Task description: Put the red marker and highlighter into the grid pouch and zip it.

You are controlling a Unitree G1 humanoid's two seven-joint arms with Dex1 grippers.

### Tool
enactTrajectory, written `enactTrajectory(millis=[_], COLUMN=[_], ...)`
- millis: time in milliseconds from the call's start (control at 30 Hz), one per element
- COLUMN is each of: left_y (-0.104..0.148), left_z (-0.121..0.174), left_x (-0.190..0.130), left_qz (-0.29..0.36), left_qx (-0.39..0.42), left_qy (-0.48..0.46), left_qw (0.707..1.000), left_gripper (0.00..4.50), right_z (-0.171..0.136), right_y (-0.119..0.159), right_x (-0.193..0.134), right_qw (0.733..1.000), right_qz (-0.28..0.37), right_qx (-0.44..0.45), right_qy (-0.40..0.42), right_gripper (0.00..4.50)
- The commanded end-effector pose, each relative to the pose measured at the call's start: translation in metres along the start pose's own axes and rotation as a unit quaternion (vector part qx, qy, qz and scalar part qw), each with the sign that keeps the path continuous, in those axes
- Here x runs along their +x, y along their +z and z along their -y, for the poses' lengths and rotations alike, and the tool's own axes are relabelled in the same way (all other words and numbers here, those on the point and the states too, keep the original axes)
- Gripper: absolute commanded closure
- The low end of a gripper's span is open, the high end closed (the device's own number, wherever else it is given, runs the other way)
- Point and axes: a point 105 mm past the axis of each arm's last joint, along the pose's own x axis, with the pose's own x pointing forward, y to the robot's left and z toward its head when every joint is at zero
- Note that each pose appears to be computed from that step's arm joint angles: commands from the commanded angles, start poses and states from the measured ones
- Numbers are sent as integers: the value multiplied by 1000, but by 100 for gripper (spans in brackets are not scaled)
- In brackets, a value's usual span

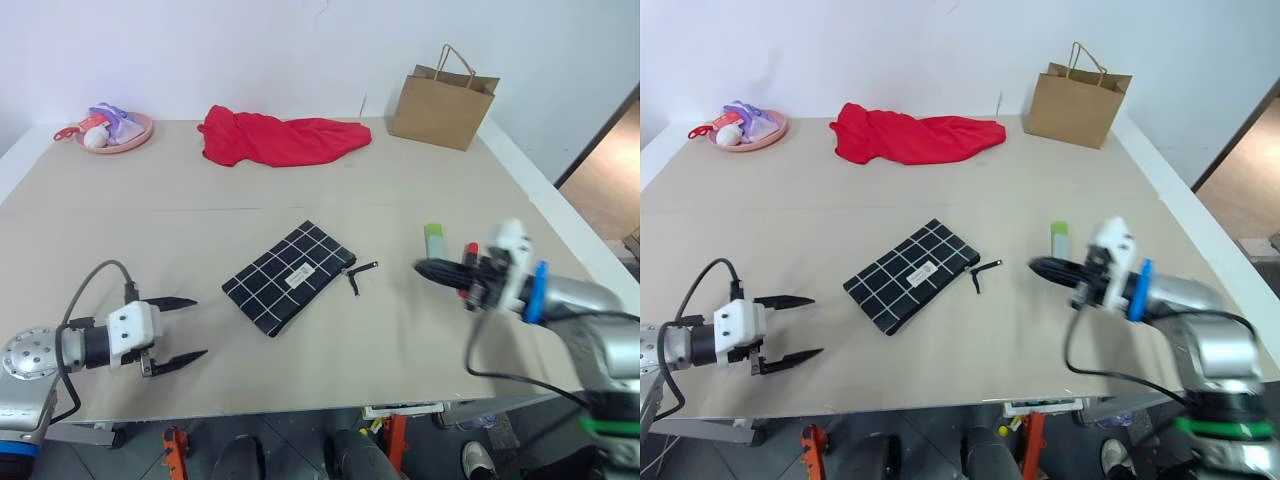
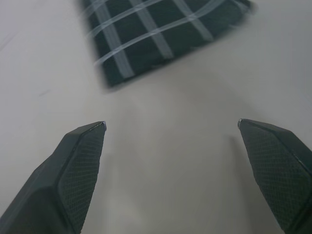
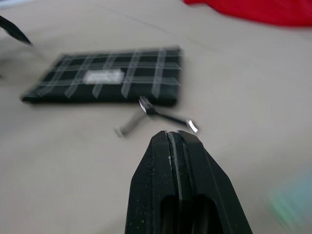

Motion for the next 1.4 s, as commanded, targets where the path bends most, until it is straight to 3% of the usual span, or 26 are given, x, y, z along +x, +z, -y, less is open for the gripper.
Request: enactTrajectory(millis=[33, 200, 333, 767, 1033, 1400], left_y=[18, 38, 45, 53, 53, 72], left_z=[-3, -7, -7, -6, -10, -9], left_x=[12, 30, 36, 57, 79, 98], left_qz=[10, 42, 49, 24, 15, 50], left_qx=[70, 103, 117, 192, 256, 251], left_qy=[-23, -31, -38, -56, -13, 27], left_qw=[997, 993, 991, 979, 966, 966], left_gripper=[0, 0, 0, 0, 0, 0], right_z=[-1, -2, -2, -3, -6, -6], right_y=[21, 12, 2, -35, -36, -37], right_x=[38, 84, 101, 118, 117, 117], right_qw=[999, 992, 986, 947, 947, 949], right_qz=[13, -30, -62, -167, -163, -161], right_qx=[-52, -120, -156, -271, -274, -265], right_qy=[8, 12, 20, 46, 50, 49], right_gripper=[444, 444, 444, 444, 444, 444])
